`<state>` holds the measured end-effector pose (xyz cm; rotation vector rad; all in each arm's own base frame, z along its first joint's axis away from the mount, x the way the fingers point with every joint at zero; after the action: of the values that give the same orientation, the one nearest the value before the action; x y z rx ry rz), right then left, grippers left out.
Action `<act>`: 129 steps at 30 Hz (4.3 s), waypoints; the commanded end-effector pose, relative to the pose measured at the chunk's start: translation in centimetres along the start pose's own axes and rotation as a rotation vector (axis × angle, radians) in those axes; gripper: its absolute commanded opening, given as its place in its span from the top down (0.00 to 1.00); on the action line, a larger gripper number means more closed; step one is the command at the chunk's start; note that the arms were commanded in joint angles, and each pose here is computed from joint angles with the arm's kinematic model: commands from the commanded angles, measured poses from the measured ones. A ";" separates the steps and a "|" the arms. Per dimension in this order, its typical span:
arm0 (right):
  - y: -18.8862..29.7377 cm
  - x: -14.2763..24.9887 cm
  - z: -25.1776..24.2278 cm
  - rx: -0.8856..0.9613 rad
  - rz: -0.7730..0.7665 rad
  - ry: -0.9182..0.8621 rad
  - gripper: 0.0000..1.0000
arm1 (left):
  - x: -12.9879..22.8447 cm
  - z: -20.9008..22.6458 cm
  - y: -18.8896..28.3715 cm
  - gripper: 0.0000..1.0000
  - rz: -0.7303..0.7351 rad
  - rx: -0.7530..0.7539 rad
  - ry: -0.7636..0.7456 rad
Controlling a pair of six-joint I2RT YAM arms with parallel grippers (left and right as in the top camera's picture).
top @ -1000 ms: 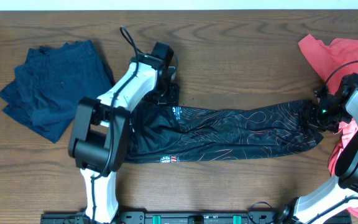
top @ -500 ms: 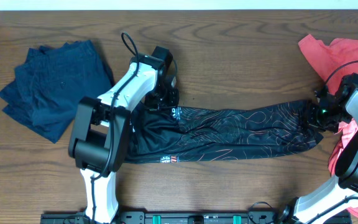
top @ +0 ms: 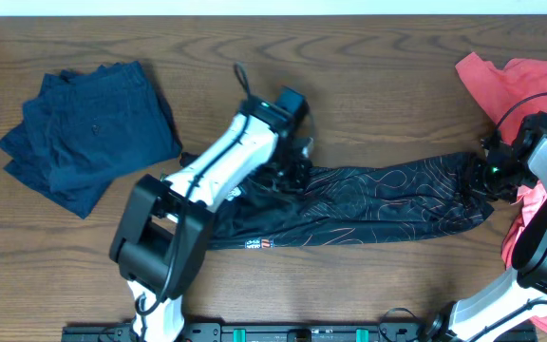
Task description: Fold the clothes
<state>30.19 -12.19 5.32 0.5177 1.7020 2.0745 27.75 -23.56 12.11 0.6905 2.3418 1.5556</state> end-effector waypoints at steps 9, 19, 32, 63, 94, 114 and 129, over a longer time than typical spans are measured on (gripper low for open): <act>-2.1 2.2 -0.6 0.021 0.132 -0.016 0.99 | -0.3 5.1 3.3 0.29 -0.063 -0.167 0.099; 2.6 3.2 4.1 0.044 0.080 0.137 0.99 | 1.9 11.1 11.0 0.29 -0.261 -0.172 0.293; 2.7 10.4 13.1 0.089 0.192 0.299 0.99 | 3.2 12.4 12.5 0.29 -0.278 -0.173 0.351; 1.5 15.6 22.3 0.045 0.023 0.354 0.64 | 3.8 12.3 12.3 0.28 -0.246 -0.173 0.356; -1.1 20.0 21.8 -0.050 0.214 0.418 0.89 | 4.1 12.5 11.6 0.28 -0.226 -0.172 0.364; 4.6 18.7 22.2 -0.051 0.049 0.609 0.58 | 6.0 13.6 11.5 0.12 -0.131 -0.290 0.404; 10.0 15.1 18.0 -0.062 -0.109 0.368 0.44 | 10.1 19.1 3.6 0.03 -0.077 -0.300 0.481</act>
<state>25.90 9.34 18.88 -0.0064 1.8099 2.2639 29.26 -2.14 9.41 0.1210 2.3361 2.1693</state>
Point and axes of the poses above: each gripper's point midway between its finger pads, its own y axis back along the fingers, its own z axis along the line the jaws close on, x = y × z, the point moved 6 cm from there along y, back along the fingers, and after that the axes turned 13 degrees about -y, right-handed, at the moved point
